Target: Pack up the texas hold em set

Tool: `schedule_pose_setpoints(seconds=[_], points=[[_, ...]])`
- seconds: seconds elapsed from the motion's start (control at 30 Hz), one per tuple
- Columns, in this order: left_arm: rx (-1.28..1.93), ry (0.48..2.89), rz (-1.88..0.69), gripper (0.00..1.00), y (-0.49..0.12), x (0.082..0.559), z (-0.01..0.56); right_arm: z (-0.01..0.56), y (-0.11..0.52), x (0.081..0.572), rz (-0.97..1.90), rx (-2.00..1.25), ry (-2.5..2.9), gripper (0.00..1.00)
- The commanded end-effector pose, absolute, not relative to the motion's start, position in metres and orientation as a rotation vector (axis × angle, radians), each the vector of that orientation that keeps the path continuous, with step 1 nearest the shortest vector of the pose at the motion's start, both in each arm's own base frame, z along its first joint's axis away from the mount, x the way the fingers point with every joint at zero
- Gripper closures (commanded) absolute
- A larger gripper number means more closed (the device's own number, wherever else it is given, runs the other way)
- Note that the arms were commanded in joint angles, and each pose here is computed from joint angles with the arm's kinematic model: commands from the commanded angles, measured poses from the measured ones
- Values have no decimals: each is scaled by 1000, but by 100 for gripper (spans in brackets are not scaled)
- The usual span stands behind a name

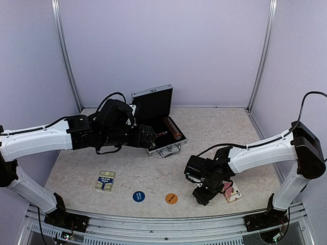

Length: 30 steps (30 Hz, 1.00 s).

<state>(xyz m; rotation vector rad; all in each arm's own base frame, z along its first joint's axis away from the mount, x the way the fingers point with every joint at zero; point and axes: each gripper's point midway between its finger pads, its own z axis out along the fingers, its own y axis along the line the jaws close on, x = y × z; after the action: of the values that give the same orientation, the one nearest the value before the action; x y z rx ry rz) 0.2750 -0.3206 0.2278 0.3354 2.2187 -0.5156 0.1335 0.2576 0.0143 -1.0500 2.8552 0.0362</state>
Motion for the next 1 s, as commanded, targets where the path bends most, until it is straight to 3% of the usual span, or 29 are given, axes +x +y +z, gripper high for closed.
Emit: schedule_pose_setpoints(seconds=[0.0, 0.27, 0.7, 0.97], points=[[311, 2208, -528, 1, -313, 268, 233, 5, 240, 123, -19, -1079, 2906, 44], [301, 2197, -542, 1, -310, 264, 237, 4, 246, 131, -27, -1079, 2885, 51], [209, 2183, -603, 1, -299, 265, 237, -1, 247, 135, -43, -1091, 2865, 87], [201, 2194, -666, 1, -304, 264, 229, 44, 269, 153, 47, -1034, 2750, 93]])
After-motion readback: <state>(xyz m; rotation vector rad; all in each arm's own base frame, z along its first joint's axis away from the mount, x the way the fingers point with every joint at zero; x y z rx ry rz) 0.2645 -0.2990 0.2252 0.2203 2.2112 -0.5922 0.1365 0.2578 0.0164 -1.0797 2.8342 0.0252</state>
